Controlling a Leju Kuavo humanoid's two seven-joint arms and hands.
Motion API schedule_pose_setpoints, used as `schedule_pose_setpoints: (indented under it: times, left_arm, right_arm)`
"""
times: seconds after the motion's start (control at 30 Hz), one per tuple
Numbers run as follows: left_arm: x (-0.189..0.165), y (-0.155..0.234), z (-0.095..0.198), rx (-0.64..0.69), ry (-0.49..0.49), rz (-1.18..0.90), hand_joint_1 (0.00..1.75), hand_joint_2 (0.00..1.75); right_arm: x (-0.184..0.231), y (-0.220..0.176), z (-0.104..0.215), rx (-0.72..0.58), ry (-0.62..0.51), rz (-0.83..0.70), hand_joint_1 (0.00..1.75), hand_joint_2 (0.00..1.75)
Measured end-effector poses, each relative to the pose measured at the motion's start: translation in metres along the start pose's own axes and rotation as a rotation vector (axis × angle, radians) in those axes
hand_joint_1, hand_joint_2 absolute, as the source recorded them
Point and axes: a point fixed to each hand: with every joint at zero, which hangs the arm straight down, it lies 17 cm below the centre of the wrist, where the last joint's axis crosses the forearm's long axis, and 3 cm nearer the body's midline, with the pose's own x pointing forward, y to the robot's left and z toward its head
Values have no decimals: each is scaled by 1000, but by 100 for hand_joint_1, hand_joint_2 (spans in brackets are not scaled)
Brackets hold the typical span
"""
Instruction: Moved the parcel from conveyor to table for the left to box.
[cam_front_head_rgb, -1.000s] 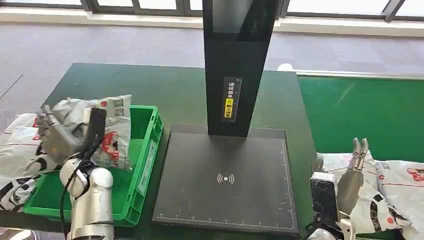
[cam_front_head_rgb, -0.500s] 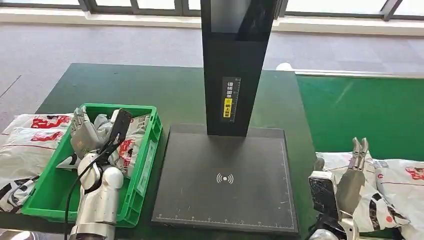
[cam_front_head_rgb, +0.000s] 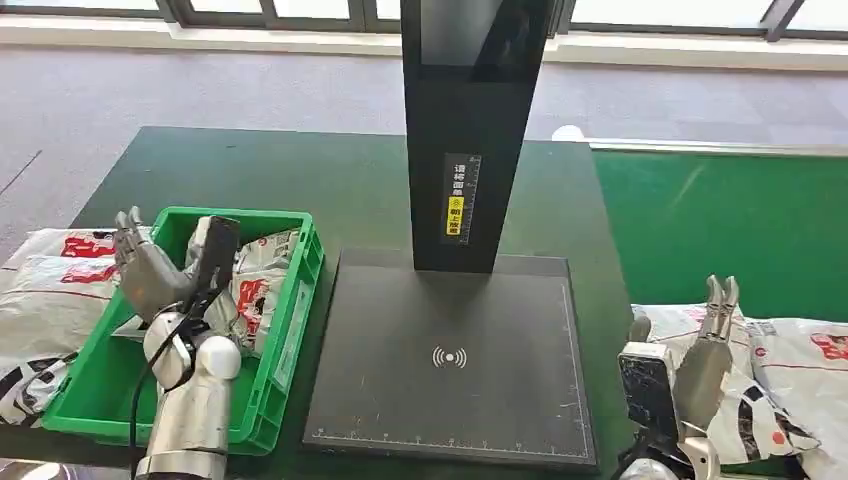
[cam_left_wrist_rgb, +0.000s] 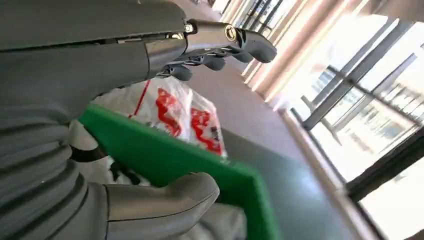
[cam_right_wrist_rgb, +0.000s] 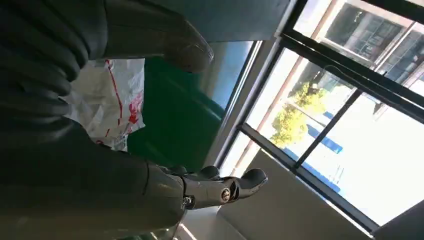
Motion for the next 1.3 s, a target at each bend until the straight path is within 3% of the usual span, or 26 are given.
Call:
schedule_pose_setpoints:
  times: [0.13,0.3,0.47,0.57,0.87,1.1,1.17,1.3]
  left_arm:
    - [18,41,-3,136,-31,436,0,175]
    - [32,56,-3,158,-71,529,0,175]
    - [67,45,7,-10,-96,1028,0,175]
    - [89,43,18,-121,-125,1251,0,175]
    - [108,47,33,-193,-168,1364,0,175]
    - [112,46,36,-205,-174,1367,0,175]
    - [112,46,36,-205,-174,1367,0,175]
    - [110,46,37,-207,-171,1363,0,175]
  right_arm:
    - [-5,-13,-1,-48,-3,94,0,175]
    - [-5,-15,-1,-58,-7,137,0,175]
    - [-37,-37,0,-76,57,620,0,175]
    - [-70,-55,4,-77,147,789,0,175]
    - [-137,-86,14,-64,348,877,0,175]
    - [-153,-89,21,-42,386,894,0,175]
    - [-158,-87,23,-30,405,871,0,175]
    - [-169,-71,20,0,431,650,0,175]
